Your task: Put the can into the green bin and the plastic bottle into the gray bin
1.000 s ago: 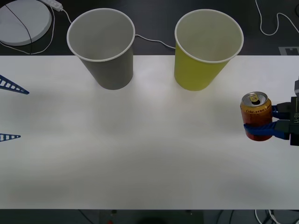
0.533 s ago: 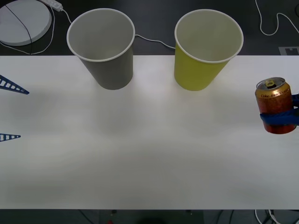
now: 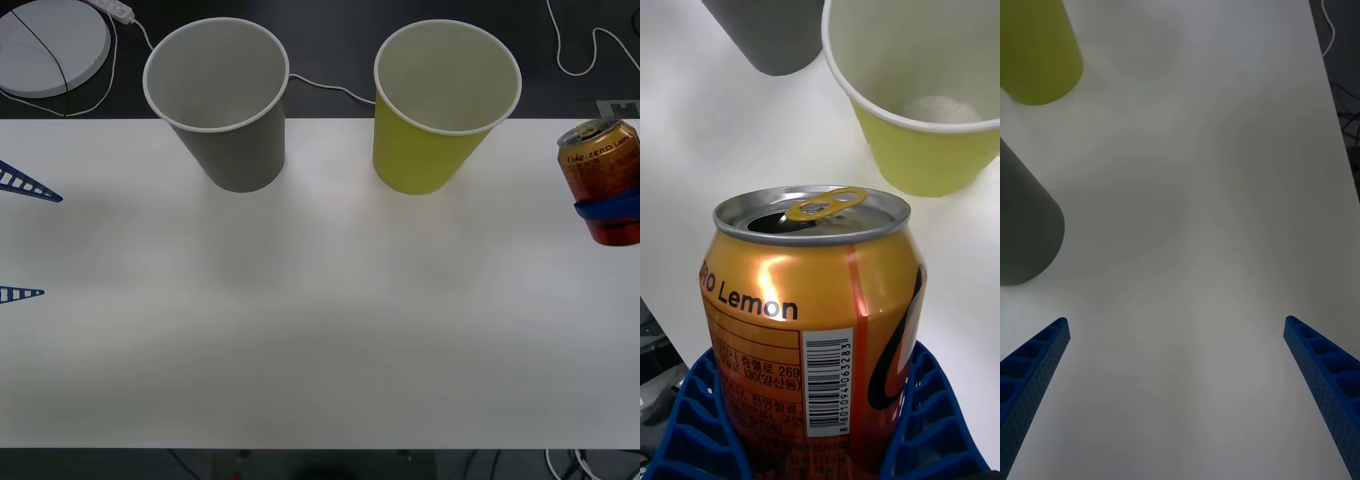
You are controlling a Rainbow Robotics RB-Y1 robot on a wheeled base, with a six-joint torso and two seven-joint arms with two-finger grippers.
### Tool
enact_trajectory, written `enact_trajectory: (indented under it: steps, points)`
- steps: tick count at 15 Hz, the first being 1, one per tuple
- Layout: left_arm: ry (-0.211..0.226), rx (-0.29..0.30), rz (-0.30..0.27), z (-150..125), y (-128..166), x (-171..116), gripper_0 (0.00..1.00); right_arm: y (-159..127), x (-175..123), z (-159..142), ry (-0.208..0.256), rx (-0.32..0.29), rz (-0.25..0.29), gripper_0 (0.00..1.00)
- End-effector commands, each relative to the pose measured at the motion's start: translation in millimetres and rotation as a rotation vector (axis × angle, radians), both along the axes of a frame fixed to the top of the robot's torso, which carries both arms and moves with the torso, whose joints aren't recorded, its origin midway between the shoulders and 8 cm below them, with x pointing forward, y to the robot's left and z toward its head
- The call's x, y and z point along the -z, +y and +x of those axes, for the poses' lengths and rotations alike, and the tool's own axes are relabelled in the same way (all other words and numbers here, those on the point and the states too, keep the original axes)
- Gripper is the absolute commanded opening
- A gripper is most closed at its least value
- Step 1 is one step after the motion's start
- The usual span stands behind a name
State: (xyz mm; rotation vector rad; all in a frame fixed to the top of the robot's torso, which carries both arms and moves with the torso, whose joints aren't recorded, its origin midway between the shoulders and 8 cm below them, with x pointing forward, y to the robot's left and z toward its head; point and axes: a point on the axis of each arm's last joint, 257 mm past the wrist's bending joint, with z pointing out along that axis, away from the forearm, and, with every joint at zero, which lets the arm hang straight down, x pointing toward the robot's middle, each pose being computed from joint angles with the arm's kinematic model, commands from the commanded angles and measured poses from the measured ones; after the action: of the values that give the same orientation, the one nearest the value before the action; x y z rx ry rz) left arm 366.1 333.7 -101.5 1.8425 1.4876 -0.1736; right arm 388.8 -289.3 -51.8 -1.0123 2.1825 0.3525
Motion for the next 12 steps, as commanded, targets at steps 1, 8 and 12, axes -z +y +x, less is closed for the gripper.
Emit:
enact_trajectory:
  steps: [1, 8, 12]
  points:
    - [0.000, 0.000, 0.000, 0, 0, 0, 1.00, 6, -14, 13, -0.008, 0.002, -0.039, 0.00]
    - [0.000, 0.000, 0.000, 0, 0, 0, 1.00, 25, -48, 77, -0.018, -0.009, -0.122, 0.00]
    - [0.000, 0.000, 0.000, 0, 0, 0, 1.00, 48, -58, 116, 0.005, -0.005, -0.128, 0.00]
